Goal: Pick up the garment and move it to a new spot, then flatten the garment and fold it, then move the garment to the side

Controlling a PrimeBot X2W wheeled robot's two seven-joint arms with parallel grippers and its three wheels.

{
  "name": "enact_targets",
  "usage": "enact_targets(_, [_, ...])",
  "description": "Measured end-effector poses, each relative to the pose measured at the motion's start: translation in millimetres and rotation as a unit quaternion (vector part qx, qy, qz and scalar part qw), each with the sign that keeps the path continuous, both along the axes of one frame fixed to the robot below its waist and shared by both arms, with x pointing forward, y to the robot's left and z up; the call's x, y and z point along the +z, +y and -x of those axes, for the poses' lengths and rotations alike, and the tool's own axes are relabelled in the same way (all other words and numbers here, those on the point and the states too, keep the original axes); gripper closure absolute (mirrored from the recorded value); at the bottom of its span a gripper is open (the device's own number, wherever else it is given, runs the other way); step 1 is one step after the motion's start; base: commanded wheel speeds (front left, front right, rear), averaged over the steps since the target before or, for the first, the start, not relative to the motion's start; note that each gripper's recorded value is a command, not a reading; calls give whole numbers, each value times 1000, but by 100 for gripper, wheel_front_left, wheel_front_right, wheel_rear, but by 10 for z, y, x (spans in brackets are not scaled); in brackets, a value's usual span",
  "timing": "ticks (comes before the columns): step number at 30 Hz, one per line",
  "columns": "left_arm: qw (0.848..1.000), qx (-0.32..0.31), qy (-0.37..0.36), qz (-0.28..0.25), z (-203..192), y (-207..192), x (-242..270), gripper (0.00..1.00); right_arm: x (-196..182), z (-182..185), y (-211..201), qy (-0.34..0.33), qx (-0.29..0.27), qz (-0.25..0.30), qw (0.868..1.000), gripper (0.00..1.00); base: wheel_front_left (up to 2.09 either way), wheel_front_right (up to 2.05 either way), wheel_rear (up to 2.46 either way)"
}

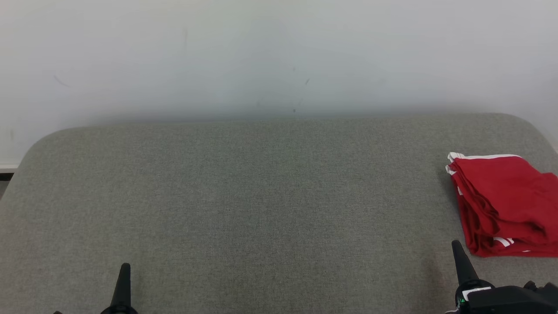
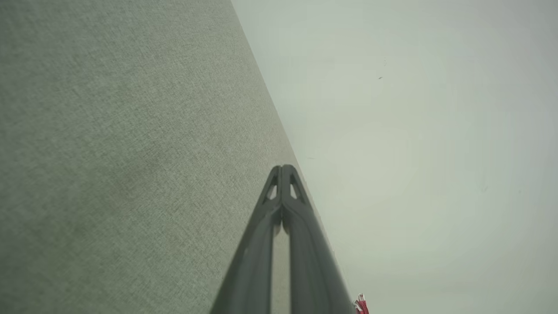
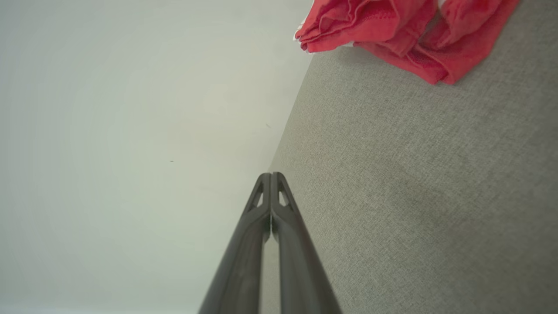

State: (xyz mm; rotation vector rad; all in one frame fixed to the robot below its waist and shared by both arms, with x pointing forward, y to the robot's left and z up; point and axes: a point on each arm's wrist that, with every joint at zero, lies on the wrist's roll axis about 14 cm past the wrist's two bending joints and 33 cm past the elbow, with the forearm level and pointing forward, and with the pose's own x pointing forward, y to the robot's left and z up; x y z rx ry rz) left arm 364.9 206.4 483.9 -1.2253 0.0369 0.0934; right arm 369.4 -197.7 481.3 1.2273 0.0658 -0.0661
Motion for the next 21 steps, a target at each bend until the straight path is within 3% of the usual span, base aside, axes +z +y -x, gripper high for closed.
enact_targets(21, [996,-8,-16,90,-112,-38,88,100,129,-105,-12,-21,-2,-89,996,100,0,0,0])
